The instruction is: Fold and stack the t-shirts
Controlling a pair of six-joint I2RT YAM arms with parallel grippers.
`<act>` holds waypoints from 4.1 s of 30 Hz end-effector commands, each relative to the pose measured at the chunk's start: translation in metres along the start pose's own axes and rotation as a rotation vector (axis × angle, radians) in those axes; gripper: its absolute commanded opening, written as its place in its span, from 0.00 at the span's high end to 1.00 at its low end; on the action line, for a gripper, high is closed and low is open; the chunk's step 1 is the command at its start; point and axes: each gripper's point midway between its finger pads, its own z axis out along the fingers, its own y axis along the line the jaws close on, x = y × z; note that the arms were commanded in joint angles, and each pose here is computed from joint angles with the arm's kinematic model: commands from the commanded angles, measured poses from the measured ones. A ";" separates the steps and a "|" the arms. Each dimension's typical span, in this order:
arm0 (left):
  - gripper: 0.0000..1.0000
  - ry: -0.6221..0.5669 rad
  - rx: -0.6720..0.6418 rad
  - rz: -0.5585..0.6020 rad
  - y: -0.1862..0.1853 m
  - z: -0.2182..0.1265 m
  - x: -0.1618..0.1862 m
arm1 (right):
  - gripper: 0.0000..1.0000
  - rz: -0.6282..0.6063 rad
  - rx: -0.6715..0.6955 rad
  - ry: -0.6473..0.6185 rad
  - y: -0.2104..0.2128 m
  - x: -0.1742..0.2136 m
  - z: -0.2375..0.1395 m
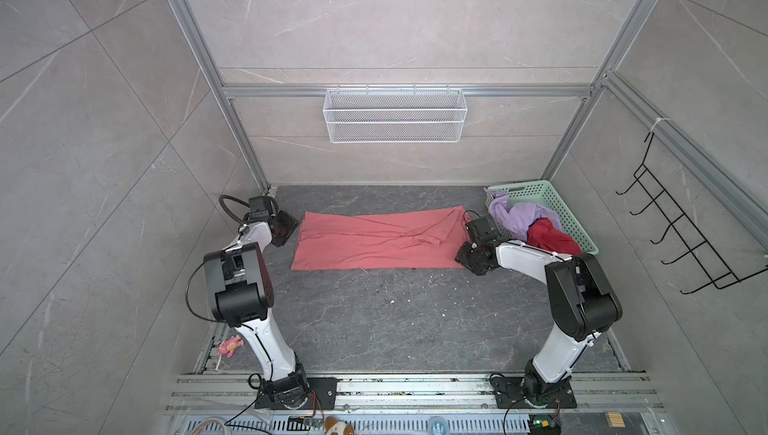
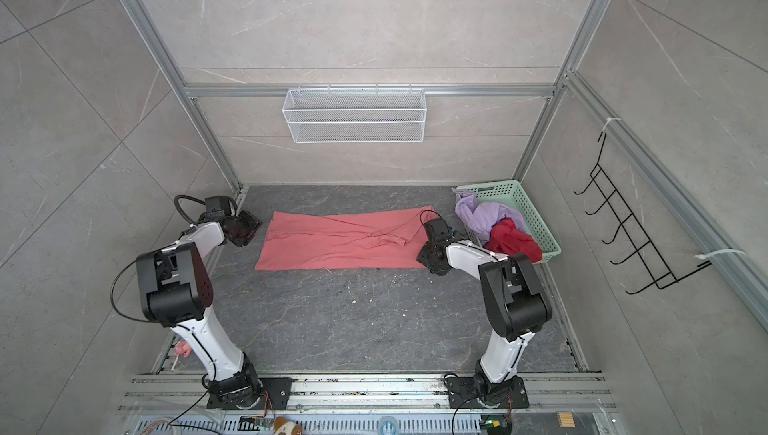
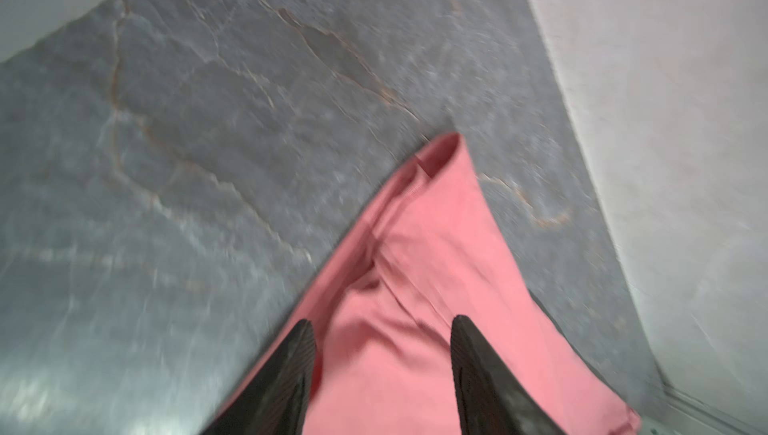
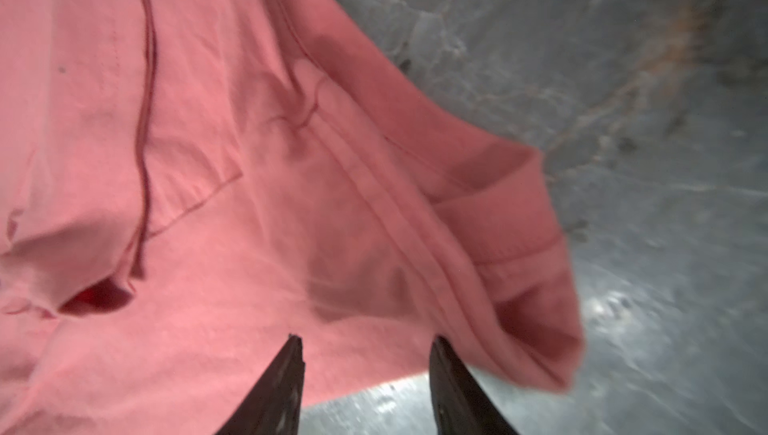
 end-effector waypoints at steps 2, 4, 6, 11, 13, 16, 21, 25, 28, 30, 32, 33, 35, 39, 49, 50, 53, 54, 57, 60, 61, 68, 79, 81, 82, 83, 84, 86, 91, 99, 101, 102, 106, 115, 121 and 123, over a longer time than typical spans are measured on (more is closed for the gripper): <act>0.44 0.073 0.036 0.042 -0.020 -0.017 0.056 | 0.48 -0.048 -0.032 -0.036 0.007 -0.009 -0.027; 0.44 0.112 0.040 0.088 -0.028 -0.017 0.084 | 0.48 -0.077 -0.051 -0.057 0.016 -0.017 -0.033; 0.44 0.134 0.035 0.133 -0.034 -0.014 0.104 | 0.48 -0.094 -0.054 -0.075 0.024 -0.028 -0.037; 0.44 0.152 0.043 0.174 -0.043 0.003 0.106 | 0.48 -0.072 -0.107 -0.064 0.044 -0.036 -0.026; 0.44 0.153 0.047 0.189 -0.049 0.010 0.100 | 0.48 -0.050 -0.133 -0.048 0.050 -0.035 -0.018; 0.44 0.167 0.064 0.204 -0.063 0.022 0.092 | 0.48 -0.004 -0.152 -0.034 0.054 -0.033 -0.006; 0.44 0.174 0.079 0.199 -0.077 0.046 0.079 | 0.48 0.026 -0.168 -0.032 0.064 -0.033 0.007; 0.45 0.198 0.064 0.179 -0.079 0.071 0.074 | 0.48 0.031 -0.149 -0.032 0.065 -0.030 0.016; 0.45 0.217 0.013 0.159 -0.067 0.086 0.077 | 0.48 0.036 -0.127 -0.020 0.063 -0.030 0.027; 0.46 0.235 -0.051 0.132 -0.053 0.091 0.081 | 0.48 0.022 -0.115 -0.010 0.064 -0.031 0.034; 0.46 0.249 -0.090 0.104 -0.038 0.094 0.089 | 0.48 -0.008 -0.089 -0.007 0.066 -0.037 0.043; 0.46 0.260 -0.107 0.089 -0.030 0.095 0.095 | 0.48 -0.026 -0.068 0.006 0.066 -0.040 0.050; 0.46 0.282 -0.136 0.070 -0.016 0.092 0.106 | 0.48 -0.045 -0.052 0.035 0.069 -0.044 0.060; 0.46 0.293 -0.144 -0.015 0.013 0.079 0.126 | 0.48 -0.064 -0.081 0.057 0.089 -0.055 0.074; 0.46 0.355 -0.200 -0.120 0.073 0.013 0.213 | 0.48 -0.092 -0.152 0.090 0.134 -0.094 0.101; 0.46 0.372 -0.207 -0.117 0.076 0.006 0.227 | 0.49 -0.091 -0.164 0.095 0.138 -0.097 0.104; 0.46 0.420 -0.230 -0.112 0.084 -0.015 0.271 | 0.49 -0.085 -0.211 0.092 0.157 -0.110 0.109; 0.46 0.435 -0.239 -0.109 0.087 -0.022 0.285 | 0.49 -0.082 -0.222 0.102 0.161 -0.110 0.118; 0.46 0.476 -0.259 -0.098 0.094 -0.043 0.321 | 0.49 -0.067 -0.282 0.112 0.180 -0.117 0.125; 0.46 0.502 -0.288 -0.071 0.103 -0.062 0.347 | 0.49 -0.038 -0.329 0.120 0.193 -0.121 0.135; 0.46 0.511 -0.298 -0.064 0.106 -0.066 0.353 | 0.49 -0.031 -0.355 0.117 0.199 -0.124 0.135; 0.44 0.601 -0.234 0.073 0.081 -0.087 0.394 | 0.48 0.075 -0.447 0.096 0.214 -0.133 0.149; 0.43 0.507 -0.140 0.324 0.017 -0.112 0.372 | 0.48 -0.104 -0.705 -0.047 0.274 -0.176 0.060; 0.41 0.446 -0.101 0.390 0.002 -0.114 0.357 | 0.48 -0.160 -0.713 -0.081 0.277 -0.183 0.037; 0.39 0.419 -0.092 0.416 -0.004 -0.115 0.349 | 0.48 -0.187 -0.709 -0.085 0.278 -0.183 0.026; 0.39 0.406 -0.077 0.432 -0.011 -0.114 0.342 | 0.48 -0.207 -0.698 -0.077 0.277 -0.179 0.019; 0.39 0.400 -0.064 0.445 -0.016 -0.113 0.336 | 0.48 -0.216 -0.682 -0.066 0.274 -0.176 0.016; 0.39 0.381 -0.034 0.478 -0.028 -0.108 0.326 | 0.48 -0.232 -0.641 -0.048 0.268 -0.167 0.011; 0.39 0.401 0.006 0.577 -0.050 -0.085 0.312 | 0.48 -0.240 -0.534 -0.022 0.247 -0.135 0.013; 0.39 0.493 0.036 0.630 -0.053 -0.053 0.323 | 0.48 -0.249 -0.408 0.009 0.234 -0.094 0.051; 0.40 0.509 0.028 0.622 -0.048 -0.050 0.327 | 0.48 -0.248 -0.394 0.023 0.235 -0.085 0.063; 0.40 0.517 0.028 0.610 -0.044 -0.049 0.330 | 0.48 -0.248 -0.387 0.029 0.237 -0.080 0.068; 0.40 0.535 0.017 0.527 -0.024 -0.045 0.341 | 0.49 -0.239 -0.341 0.047 0.237 -0.069 0.084; 0.41 0.635 -0.020 0.395 0.021 -0.050 0.380 | 0.49 -0.212 -0.270 0.084 0.234 -0.055 0.127; 0.41 0.653 -0.024 0.370 0.029 -0.057 0.402 | 0.49 -0.199 -0.333 0.064 0.254 -0.064 0.130; 0.41 0.645 -0.029 0.360 0.030 -0.057 0.405 | 0.49 -0.196 -0.344 0.055 0.256 -0.068 0.131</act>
